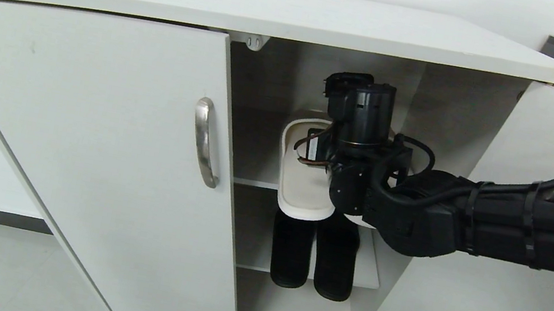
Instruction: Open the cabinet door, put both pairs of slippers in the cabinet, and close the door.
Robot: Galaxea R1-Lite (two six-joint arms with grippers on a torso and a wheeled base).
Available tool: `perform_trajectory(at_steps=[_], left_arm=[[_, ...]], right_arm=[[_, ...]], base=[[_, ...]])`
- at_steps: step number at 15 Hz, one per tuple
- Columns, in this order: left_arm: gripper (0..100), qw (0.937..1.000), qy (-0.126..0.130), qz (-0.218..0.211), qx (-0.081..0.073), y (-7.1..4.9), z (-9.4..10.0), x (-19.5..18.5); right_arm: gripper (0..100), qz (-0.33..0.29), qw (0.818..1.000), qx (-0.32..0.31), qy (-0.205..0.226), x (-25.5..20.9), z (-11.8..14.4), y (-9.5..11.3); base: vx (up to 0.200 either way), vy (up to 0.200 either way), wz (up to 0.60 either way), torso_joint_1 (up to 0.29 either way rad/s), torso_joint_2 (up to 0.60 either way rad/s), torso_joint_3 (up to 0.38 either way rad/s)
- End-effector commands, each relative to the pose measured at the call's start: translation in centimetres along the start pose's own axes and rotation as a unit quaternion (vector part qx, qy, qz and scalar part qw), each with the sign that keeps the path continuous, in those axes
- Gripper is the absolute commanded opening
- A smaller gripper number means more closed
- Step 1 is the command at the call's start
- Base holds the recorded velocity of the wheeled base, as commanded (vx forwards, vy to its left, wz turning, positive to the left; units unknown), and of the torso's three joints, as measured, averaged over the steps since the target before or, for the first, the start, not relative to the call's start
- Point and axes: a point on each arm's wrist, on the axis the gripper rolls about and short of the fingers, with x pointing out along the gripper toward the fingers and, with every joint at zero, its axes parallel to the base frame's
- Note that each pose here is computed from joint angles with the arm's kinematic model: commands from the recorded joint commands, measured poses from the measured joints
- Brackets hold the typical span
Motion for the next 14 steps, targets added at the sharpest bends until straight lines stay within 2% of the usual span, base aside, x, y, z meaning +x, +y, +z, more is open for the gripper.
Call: perform_trajectory(at_steps=[1,14], left_arm=[[0,1.0,0.0,0.0,0.0,0.0,0.0,0.0],[0,1.0,0.0,0.0,0.0,0.0,0.0,0.0]], right_arm=[[0,-0.005,1.0,0.002,-0.001,1.2,-0.4,0.3],[0,-0.009,1.0,0.006,0.0,2.9,-0.2,-0.2]], base=[[0.0,0.0,0.0,0.0,0.0,0.0],[0.0,0.0,0.0,0.0,0.0,0.0]])
